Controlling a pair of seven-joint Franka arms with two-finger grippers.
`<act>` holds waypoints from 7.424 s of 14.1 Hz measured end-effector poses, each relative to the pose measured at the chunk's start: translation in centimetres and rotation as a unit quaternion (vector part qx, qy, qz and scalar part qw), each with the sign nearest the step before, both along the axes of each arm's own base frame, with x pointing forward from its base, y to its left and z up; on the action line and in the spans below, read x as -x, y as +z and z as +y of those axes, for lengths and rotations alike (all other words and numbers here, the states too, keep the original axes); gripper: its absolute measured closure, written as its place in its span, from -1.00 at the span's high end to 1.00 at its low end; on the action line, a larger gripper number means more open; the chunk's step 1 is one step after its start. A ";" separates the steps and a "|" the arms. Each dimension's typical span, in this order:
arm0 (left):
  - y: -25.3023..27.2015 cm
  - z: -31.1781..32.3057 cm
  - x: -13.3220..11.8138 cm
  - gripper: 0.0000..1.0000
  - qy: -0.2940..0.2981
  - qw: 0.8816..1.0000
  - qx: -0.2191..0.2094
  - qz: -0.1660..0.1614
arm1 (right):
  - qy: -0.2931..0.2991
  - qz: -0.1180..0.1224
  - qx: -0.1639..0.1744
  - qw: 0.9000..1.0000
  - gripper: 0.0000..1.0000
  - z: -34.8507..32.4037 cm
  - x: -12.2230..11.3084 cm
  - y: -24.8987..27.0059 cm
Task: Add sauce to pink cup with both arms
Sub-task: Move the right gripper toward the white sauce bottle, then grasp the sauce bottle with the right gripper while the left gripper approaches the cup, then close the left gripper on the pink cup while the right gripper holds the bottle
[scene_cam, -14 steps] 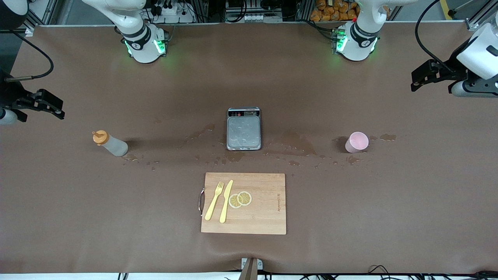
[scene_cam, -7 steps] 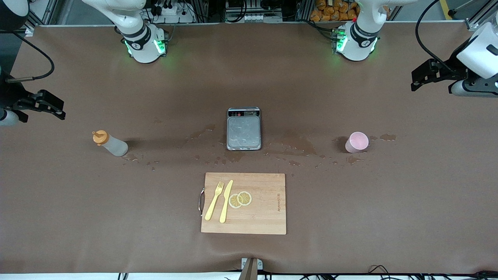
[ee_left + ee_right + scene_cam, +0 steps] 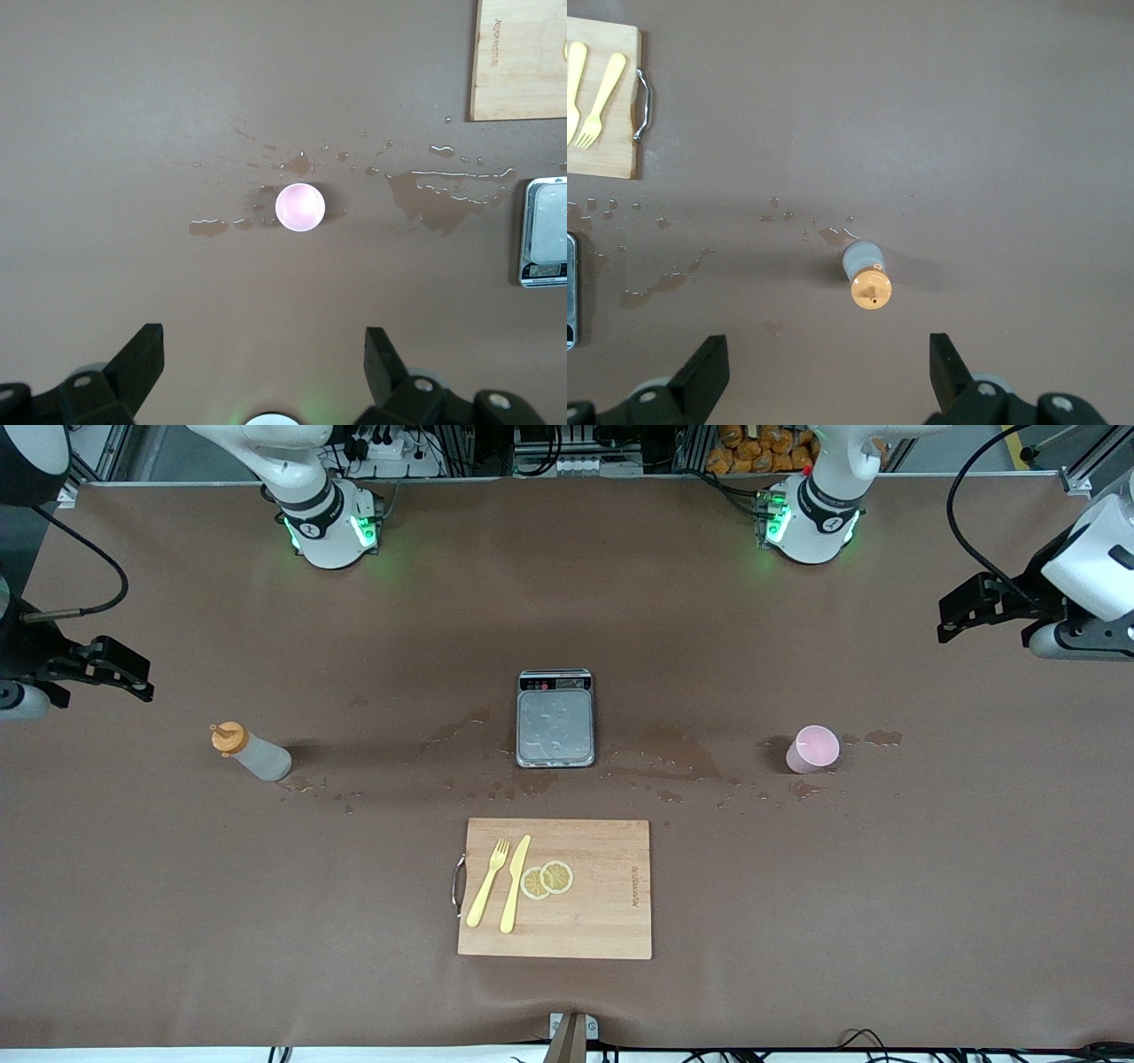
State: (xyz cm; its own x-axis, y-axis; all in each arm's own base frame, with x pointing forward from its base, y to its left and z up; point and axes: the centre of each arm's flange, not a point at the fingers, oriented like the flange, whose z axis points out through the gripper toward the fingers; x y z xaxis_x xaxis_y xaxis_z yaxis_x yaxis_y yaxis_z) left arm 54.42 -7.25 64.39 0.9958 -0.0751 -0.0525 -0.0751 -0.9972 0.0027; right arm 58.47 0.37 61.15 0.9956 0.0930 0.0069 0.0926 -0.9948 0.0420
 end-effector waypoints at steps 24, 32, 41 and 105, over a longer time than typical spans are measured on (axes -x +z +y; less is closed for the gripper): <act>-2.2 -2.7 -1.2 1.00 -0.023 1.000 0.002 0.000 | 0.005 0.069 0.095 0.993 1.00 -3.6 -5.1 -9.8; -5.7 -3.0 -2.5 1.00 -0.022 0.999 0.000 0.030 | -0.125 0.097 -0.008 0.987 1.00 -14.0 -4.0 -13.2; -12.5 -1.8 -5.4 1.00 -0.008 0.997 -0.001 0.071 | -0.371 0.185 -0.104 0.904 1.00 -21.9 -1.7 -21.6; -38.4 -0.9 -8.0 1.00 0.076 0.995 -0.005 0.064 | -0.563 0.484 -0.362 0.564 0.25 -20.5 1.7 -51.5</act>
State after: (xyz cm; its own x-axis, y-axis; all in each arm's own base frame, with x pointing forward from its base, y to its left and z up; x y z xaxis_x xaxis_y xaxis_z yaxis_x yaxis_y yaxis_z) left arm 62.43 -8.14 25.99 0.9808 0.0778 -0.1787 0.0777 -0.9969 -0.0074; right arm 56.78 -20.18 9.68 -0.0086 -0.2802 -0.9599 -0.9836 -0.1708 0.0587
